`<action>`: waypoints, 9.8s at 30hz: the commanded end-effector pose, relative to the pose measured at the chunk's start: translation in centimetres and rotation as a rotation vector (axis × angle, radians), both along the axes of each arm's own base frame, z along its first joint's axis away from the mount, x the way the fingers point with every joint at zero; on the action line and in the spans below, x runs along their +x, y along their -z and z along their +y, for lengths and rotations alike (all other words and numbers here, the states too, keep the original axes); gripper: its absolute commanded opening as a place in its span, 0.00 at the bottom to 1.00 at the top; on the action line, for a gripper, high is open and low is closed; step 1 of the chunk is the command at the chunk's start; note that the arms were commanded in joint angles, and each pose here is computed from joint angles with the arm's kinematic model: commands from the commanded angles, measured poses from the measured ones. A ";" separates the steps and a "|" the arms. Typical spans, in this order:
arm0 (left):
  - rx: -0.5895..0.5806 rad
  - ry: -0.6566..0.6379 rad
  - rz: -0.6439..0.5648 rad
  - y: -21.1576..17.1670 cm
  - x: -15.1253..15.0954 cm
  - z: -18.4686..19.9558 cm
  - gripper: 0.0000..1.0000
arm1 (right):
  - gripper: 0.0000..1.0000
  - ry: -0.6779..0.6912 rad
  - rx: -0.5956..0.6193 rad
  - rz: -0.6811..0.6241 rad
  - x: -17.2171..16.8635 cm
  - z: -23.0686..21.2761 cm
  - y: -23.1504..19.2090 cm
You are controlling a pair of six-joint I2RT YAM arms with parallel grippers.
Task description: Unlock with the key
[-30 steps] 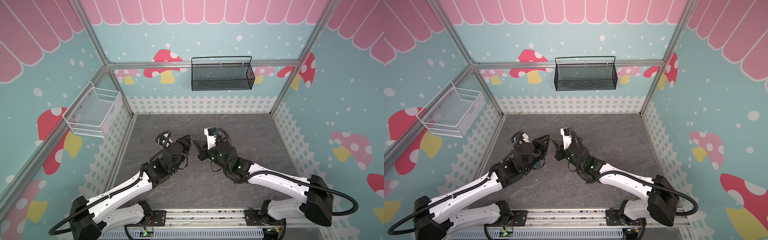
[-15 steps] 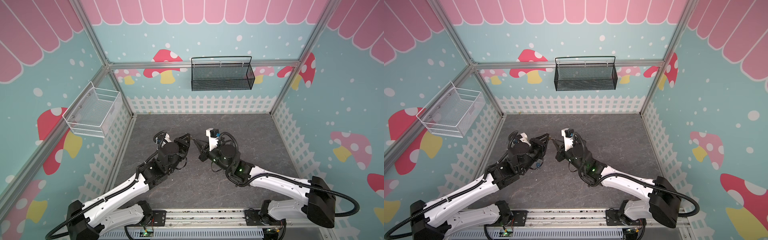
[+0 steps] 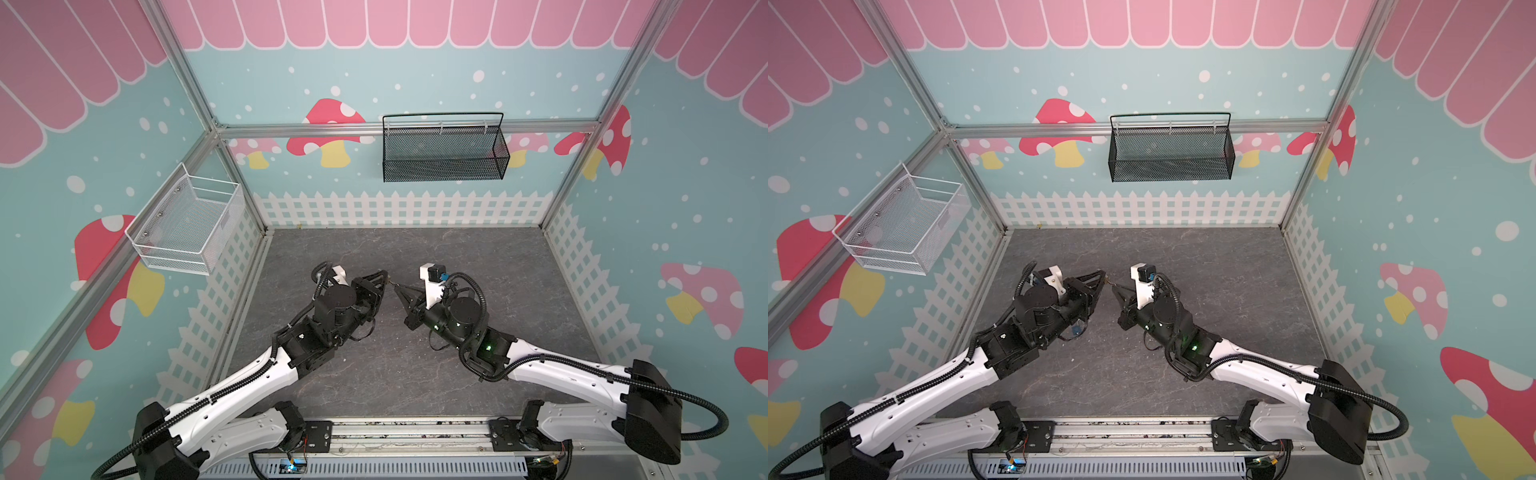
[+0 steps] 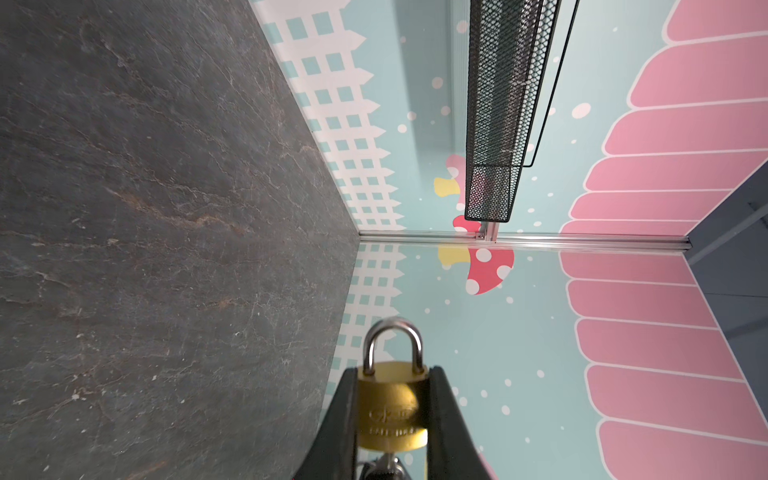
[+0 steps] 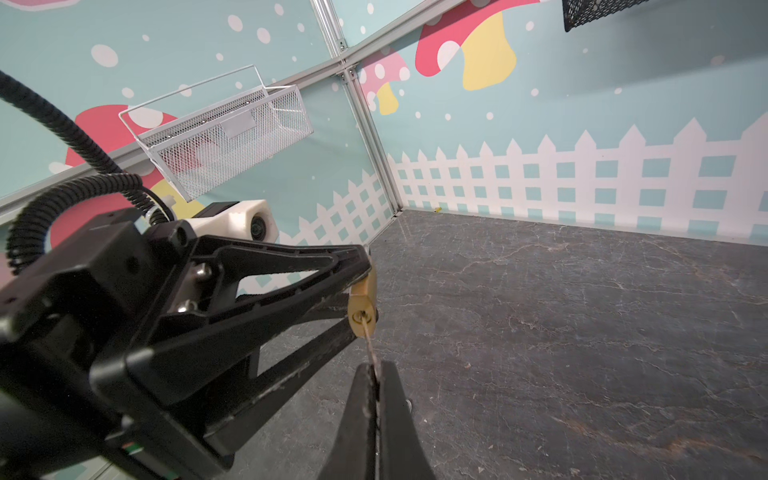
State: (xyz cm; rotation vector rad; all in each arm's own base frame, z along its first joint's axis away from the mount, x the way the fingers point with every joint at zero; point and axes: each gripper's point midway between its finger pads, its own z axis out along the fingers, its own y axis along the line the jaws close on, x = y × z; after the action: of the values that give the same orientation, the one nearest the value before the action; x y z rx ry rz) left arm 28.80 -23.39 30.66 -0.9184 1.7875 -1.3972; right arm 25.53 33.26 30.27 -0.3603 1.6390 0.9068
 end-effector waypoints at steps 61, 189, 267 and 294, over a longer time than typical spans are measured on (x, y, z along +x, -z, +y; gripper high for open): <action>0.041 0.051 -0.044 0.0 -0.3 -0.6 0.00 | 0.00 0.037 -0.003 0.017 -0.5 -1.2 -1.0; 0.382 0.037 -0.044 4.9 0.4 -1.6 0.00 | 0.23 -0.010 0.162 0.189 2.4 -3.2 -2.2; 1.206 0.281 -0.758 10.4 -0.6 -3.3 0.00 | 0.78 -0.062 -0.873 0.385 7.8 -3.9 10.2; 1.288 0.597 0.151 26.1 -5.3 -1.9 0.00 | 0.90 0.479 -0.671 0.416 11.3 -19.3 12.7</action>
State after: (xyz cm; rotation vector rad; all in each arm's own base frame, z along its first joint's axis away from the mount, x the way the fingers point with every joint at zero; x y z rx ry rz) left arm 25.82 -27.72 8.16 0.3123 2.3601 -0.3299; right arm 35.24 15.22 15.62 -0.3422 2.3836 0.0519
